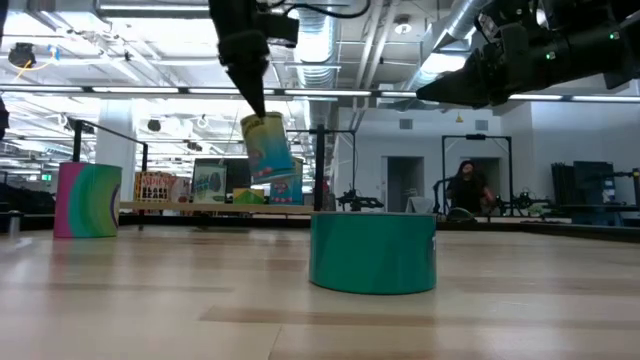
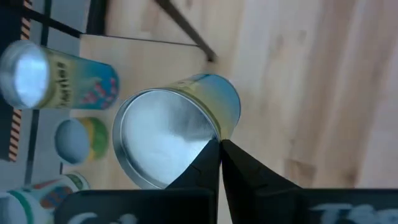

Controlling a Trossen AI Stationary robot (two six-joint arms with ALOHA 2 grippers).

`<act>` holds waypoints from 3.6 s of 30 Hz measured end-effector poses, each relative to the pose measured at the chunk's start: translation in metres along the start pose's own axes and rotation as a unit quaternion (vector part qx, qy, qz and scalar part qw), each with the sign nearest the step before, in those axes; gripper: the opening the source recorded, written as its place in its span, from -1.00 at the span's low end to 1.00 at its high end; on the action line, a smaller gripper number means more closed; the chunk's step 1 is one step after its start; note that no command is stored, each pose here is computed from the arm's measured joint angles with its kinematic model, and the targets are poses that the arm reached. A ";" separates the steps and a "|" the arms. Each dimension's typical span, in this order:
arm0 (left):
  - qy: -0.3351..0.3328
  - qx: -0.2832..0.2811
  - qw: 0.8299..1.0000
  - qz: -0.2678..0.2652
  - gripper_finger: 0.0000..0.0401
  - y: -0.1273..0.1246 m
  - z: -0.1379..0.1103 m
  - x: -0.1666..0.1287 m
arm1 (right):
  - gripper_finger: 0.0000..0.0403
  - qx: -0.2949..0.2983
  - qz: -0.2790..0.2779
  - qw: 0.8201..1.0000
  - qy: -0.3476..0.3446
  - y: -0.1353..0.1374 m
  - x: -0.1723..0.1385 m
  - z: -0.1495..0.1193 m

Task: Pick and place cans onto a shelf
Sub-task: Put the canned cherries on the shelf, then put the canned green on the shelf

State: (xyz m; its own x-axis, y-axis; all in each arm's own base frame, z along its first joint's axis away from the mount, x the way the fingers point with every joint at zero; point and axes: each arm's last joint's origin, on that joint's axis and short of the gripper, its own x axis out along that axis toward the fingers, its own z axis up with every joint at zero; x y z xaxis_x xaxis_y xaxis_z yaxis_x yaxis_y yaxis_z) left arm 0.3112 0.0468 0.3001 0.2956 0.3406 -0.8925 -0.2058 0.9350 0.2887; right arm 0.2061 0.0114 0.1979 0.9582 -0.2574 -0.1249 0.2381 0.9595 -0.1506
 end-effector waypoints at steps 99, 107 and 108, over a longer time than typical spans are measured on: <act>-0.074 -0.062 0.995 -0.037 -1.00 -0.028 -0.086 -0.070 | -0.93 -0.010 0.017 1.000 0.015 0.007 -0.002 -0.003; -0.030 -0.123 0.989 -0.071 -0.97 -0.075 -0.140 -0.058 | -0.93 -0.006 0.015 1.000 0.009 0.006 -0.002 -0.002; -0.021 -0.136 0.988 -0.069 -0.94 -0.078 -0.144 -0.055 | -0.93 -0.005 0.015 1.000 0.009 0.006 -0.002 -0.002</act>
State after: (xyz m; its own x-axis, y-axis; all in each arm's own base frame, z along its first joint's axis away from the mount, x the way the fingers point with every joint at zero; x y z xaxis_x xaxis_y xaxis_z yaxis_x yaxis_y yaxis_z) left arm 0.1770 -0.0590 0.2767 0.3759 0.2209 -0.8999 -0.4021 0.9139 0.0564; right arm 0.2053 0.0178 0.1957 0.9621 -0.2300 -0.1464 0.2070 0.9657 -0.1567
